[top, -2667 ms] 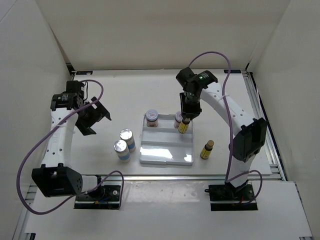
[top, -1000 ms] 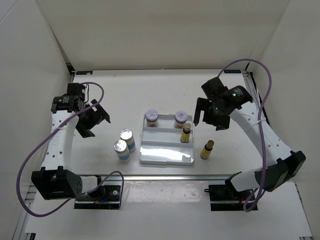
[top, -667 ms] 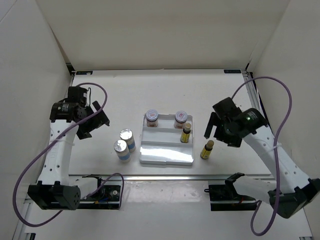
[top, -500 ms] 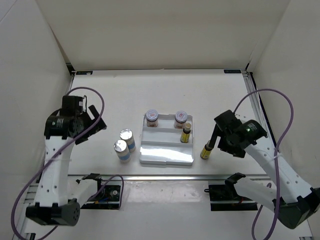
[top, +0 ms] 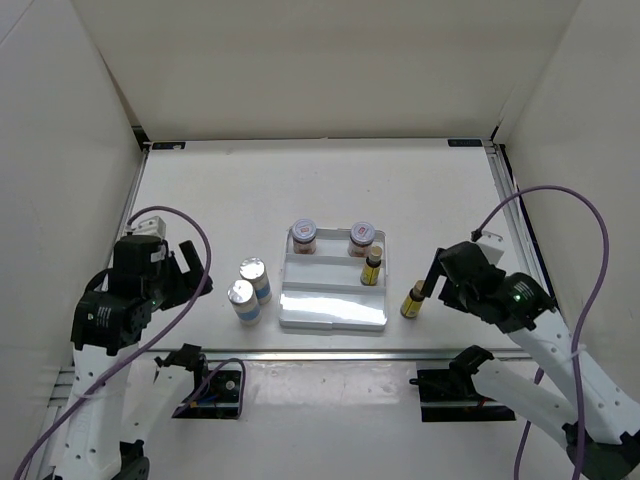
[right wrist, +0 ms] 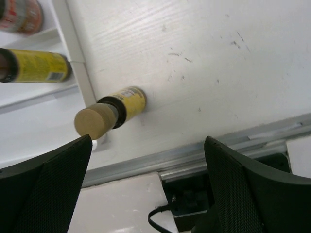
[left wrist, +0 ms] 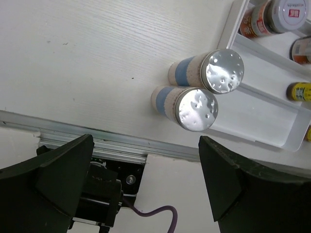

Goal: Organize the condiment bottles

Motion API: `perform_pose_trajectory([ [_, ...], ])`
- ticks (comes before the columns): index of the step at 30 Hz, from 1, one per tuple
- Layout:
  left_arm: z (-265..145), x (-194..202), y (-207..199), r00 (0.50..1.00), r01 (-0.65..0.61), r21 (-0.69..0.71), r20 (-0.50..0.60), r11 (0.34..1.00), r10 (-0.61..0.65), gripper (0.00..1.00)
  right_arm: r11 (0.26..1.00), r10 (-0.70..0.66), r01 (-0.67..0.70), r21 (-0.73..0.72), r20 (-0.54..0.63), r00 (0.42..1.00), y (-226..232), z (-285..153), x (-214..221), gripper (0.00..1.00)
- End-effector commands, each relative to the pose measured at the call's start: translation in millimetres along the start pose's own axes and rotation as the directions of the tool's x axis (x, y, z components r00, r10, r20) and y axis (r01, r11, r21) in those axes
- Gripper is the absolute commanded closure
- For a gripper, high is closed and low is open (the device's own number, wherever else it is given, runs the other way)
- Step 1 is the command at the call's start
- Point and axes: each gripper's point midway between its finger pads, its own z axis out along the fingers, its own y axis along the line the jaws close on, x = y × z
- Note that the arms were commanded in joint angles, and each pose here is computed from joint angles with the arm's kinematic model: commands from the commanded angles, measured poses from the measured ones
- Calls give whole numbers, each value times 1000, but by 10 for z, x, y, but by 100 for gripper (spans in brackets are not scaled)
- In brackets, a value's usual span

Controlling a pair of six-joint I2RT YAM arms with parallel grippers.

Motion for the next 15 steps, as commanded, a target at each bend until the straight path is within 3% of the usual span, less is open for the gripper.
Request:
perform_pose_trajectory([
  [1,-12,56,-48,998,-58,45,7,997,58,0,998,-4,11,-61,111,994,44,-11,-153,1],
  [5,-13,103,-83,997,-71,68,15,995,70,0,985,-18,40,-170,130,991,209,31,-64,1],
  [15,-112,166,-163,990,-132,129,64,983,124,0,956,-119,159,-246,170,978,403,175,128,1],
])
